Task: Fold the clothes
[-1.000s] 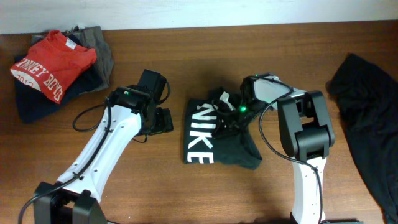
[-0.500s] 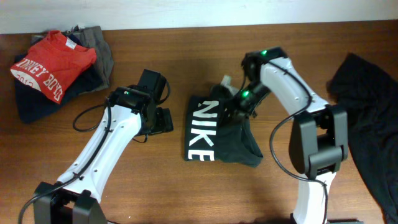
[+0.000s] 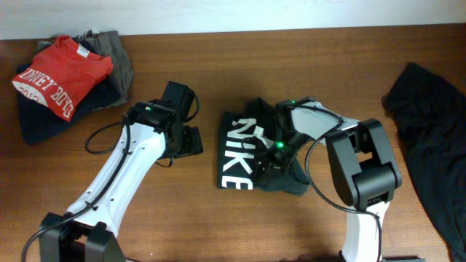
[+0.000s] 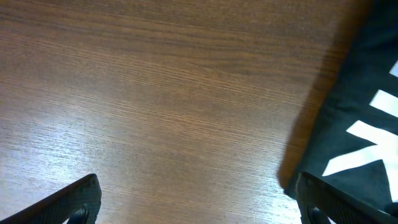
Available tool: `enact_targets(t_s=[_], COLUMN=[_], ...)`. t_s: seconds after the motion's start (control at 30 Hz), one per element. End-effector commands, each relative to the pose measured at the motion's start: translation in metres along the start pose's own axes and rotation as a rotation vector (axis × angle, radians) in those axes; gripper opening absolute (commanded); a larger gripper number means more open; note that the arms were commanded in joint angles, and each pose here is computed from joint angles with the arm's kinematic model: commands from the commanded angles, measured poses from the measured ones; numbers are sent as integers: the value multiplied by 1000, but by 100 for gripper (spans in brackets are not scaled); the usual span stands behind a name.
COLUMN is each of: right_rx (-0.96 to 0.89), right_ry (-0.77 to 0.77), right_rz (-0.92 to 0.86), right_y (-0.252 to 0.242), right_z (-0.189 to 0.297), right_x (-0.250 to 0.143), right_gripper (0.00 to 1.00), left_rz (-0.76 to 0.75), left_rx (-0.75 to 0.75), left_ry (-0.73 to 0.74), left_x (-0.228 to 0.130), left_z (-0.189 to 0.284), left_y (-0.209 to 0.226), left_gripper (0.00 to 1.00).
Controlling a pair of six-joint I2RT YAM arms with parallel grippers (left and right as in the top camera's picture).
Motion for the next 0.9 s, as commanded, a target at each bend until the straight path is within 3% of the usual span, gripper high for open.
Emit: enact_targets(t_s=[0.0,0.17,0.37,0.63,0.7,0.87], right_rx=[10,42,-15,-103,-100,-74], right_ry=[-16,-48,-184,-376,-400,-416], right_rz=[-36,-2,145,187,182,163], right_y=[-8,4,71,86,82,70], right_z=[2,10,80,137,139,130], right_x=[-2,5,3,14,22,47], right_gripper=[9,6,6,31,30,4], left_rz=[16,16,16,16,16,16], left_rx=[4,5,5,4,4,5], left_ry=[8,9,9,8,8,9], left_x=[0,0,0,0,0,0], left_z=[-3,-3,-3,-3,-2,-3], left_y=[1,1,1,1,1,1], left_gripper=[99,99,99,99,99,99])
Point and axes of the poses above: each gripper's point midway between its finger pads, its own z axis back along the fingers, its own y axis along the line the jaws close on, x = y × z, the point moved 7 cm from there along z, back along the fingers, and after that the axes turned 4 degrees about -z, right-handed, at the moved point
